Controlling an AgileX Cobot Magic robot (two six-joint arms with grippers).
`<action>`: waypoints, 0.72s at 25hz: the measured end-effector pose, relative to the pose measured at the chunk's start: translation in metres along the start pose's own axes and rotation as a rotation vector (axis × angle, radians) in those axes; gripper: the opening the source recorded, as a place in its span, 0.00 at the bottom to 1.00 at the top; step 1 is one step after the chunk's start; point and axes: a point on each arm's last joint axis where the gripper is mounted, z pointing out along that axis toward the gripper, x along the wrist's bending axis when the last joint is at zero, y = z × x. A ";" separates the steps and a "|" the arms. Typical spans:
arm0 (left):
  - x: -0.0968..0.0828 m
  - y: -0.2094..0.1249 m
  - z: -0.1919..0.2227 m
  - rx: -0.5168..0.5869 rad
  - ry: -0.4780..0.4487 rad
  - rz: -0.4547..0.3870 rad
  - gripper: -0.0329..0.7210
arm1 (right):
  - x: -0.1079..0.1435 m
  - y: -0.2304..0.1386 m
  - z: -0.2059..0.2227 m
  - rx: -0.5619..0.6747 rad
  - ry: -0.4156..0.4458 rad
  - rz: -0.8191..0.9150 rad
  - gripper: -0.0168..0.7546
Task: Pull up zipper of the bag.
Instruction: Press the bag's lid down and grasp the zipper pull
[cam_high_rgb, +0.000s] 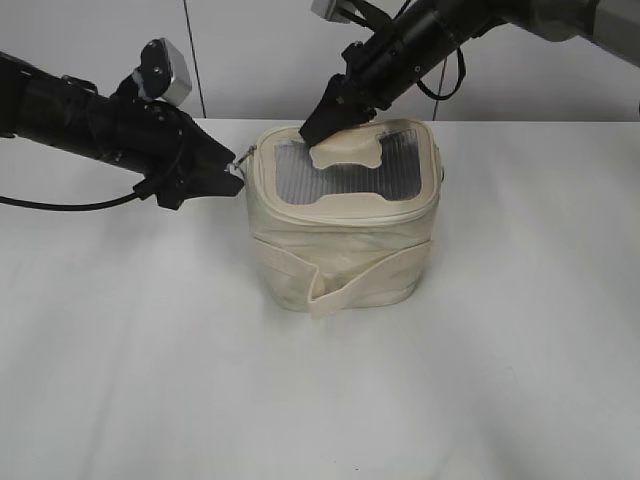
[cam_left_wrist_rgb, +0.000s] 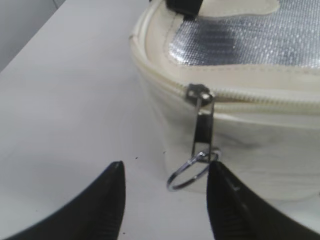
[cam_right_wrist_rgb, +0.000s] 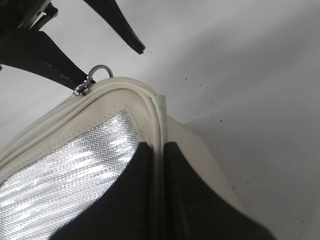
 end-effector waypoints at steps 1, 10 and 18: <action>-0.001 0.001 0.001 -0.003 -0.007 0.002 0.56 | 0.000 0.000 0.000 0.000 0.000 0.000 0.09; -0.007 0.003 0.005 0.070 -0.034 0.070 0.07 | 0.000 0.000 0.001 0.000 0.001 0.002 0.09; -0.011 0.017 -0.016 0.158 -0.021 -0.032 0.03 | 0.000 0.000 0.001 0.000 0.001 0.041 0.09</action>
